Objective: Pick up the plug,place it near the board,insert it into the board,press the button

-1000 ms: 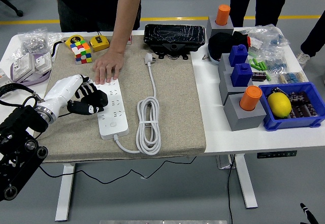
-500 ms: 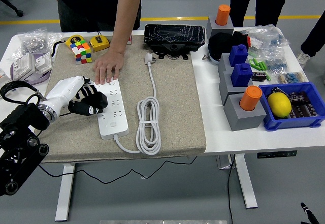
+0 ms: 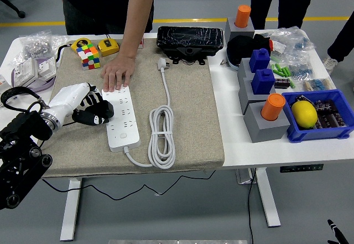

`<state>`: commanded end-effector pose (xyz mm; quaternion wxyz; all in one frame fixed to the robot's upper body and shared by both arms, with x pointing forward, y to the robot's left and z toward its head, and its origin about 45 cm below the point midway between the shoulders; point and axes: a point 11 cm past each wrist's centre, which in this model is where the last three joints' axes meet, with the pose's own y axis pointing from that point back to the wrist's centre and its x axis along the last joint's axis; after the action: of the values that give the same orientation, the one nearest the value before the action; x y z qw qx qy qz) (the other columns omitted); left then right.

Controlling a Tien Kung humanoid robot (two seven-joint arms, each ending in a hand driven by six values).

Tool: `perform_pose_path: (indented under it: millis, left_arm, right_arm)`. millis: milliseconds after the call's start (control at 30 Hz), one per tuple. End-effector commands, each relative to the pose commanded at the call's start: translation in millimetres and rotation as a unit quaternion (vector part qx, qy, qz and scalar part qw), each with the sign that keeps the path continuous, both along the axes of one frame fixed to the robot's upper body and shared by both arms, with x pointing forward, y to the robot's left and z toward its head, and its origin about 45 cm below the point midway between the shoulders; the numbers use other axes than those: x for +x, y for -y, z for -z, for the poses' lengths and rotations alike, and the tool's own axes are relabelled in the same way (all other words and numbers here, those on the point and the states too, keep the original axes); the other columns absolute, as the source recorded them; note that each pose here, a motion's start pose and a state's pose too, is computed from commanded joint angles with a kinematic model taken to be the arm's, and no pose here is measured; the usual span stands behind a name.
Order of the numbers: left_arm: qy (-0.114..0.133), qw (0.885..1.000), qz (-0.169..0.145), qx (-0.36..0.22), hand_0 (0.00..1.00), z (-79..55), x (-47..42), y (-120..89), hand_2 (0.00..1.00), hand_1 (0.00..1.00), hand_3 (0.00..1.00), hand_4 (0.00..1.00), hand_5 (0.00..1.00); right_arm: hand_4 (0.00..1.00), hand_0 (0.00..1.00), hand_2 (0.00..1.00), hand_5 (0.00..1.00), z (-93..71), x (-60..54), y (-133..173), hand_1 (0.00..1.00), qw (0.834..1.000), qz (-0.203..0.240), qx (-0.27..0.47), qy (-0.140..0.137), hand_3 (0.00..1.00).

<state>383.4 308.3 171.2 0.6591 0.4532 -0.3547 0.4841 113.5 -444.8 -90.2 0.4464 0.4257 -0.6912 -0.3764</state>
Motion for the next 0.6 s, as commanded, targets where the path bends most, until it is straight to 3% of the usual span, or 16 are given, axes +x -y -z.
perform_pose_path:
  millis: [600]
  left_arm:
    - [0.0, 1.0, 0.004, 0.004, 0.399, 0.2, 0.3, 1.4, 0.467, 0.521, 0.497, 0.609, 0.002]
  right_arm:
    - [0.998, 0.819, 0.746, 0.998, -0.5, 0.5, 0.9, 0.764, 1.0, 0.001, -0.001, 0.001, 0.786]
